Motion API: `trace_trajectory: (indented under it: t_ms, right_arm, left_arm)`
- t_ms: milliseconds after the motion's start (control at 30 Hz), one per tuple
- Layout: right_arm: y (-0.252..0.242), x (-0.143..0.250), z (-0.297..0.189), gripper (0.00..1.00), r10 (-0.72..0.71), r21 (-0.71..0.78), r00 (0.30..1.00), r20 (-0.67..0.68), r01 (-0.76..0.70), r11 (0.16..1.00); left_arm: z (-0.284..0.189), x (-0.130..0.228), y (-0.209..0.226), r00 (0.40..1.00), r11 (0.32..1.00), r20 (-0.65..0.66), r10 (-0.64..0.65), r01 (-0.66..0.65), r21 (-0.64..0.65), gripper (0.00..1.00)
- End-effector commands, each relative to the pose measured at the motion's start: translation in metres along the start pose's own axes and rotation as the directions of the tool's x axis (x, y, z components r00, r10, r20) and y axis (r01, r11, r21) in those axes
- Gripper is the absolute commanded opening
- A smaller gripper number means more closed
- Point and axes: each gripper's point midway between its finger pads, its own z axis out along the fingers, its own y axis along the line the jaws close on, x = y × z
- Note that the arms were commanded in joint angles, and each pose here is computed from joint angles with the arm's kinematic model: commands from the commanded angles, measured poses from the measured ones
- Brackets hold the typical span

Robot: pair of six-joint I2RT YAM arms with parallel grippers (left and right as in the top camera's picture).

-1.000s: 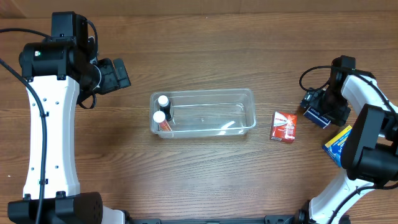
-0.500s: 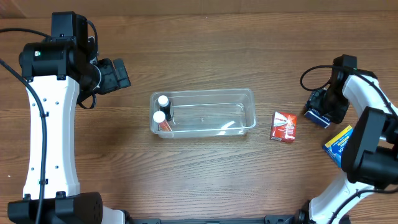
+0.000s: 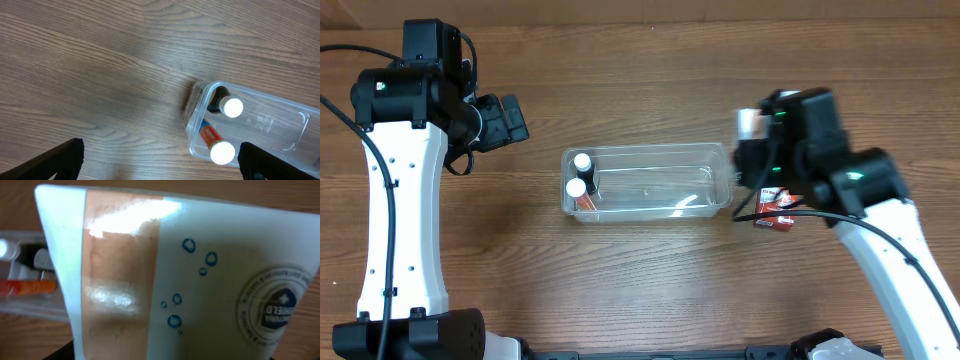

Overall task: Pack container
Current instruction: 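Grasp the white Hansaplast pack with the right gripper and place it in the container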

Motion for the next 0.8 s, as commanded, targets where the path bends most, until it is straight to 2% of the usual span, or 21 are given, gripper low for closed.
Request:
trace_trajectory:
  t_ms: [0, 133, 267, 333, 367, 400, 500, 633, 700, 767]
  right_arm:
    - [0.039, 0.017, 0.037, 0.64, -0.023, -0.033, 0.994, -0.108, 0.020, 0.999]
    - [0.045, 0.036, 0.090, 0.66, -0.046, -0.001, 0.970, -0.239, 0.048, 0.999]
    - [0.041, 0.051, 0.117, 0.66, -0.042, 0.028, 0.948, -0.316, 0.054, 0.998]
    - [0.041, 0.052, 0.120, 0.80, -0.044, 0.030, 0.946, -0.322, 0.056, 0.998]
    - [0.041, 0.051, 0.120, 0.93, -0.044, 0.029, 0.946, -0.320, 0.056, 0.998]
    - [0.041, 0.051, 0.121, 1.00, -0.051, 0.026, 0.946, -0.319, 0.063, 0.998]
    - [0.040, 0.049, 0.121, 1.00, -0.055, 0.031, 0.948, -0.313, 0.068, 0.997]
    - [0.037, 0.028, 0.104, 1.00, -0.052, 0.064, 0.969, -0.239, 0.070, 0.996]
    - [0.020, -0.011, 0.060, 1.00, 0.042, 0.177, 0.996, -0.084, -0.026, 0.984]
    - [-0.005, -0.041, 0.016, 1.00, 0.157, 0.220, 0.986, 0.061, -0.167, 0.961]
  left_arm:
    - [-0.012, -0.002, 0.000, 0.999, 1.000, 0.033, 0.024, -0.024, 0.001, 1.00]
    - [-0.012, 0.000, 0.001, 0.999, 1.000, 0.027, 0.024, -0.024, -0.001, 1.00]
    - [-0.012, 0.000, 0.001, 0.999, 1.000, 0.027, 0.024, -0.024, -0.002, 1.00]
    - [-0.012, -0.001, 0.001, 0.999, 1.000, 0.028, 0.024, -0.024, -0.002, 1.00]
    - [-0.012, -0.001, 0.001, 0.999, 1.000, 0.028, 0.024, -0.024, -0.001, 1.00]
    - [-0.012, -0.001, 0.001, 0.999, 1.000, 0.028, 0.024, -0.024, -0.002, 1.00]
    - [-0.012, -0.001, 0.001, 0.999, 1.000, 0.029, 0.024, -0.024, -0.002, 1.00]
    - [-0.012, -0.001, 0.001, 0.999, 1.000, 0.028, 0.025, -0.024, -0.002, 1.00]
    - [-0.012, -0.001, 0.001, 0.999, 1.000, 0.028, 0.025, -0.025, -0.003, 1.00]
    - [-0.012, -0.001, 0.001, 0.999, 1.000, 0.028, 0.025, -0.024, -0.002, 1.00]
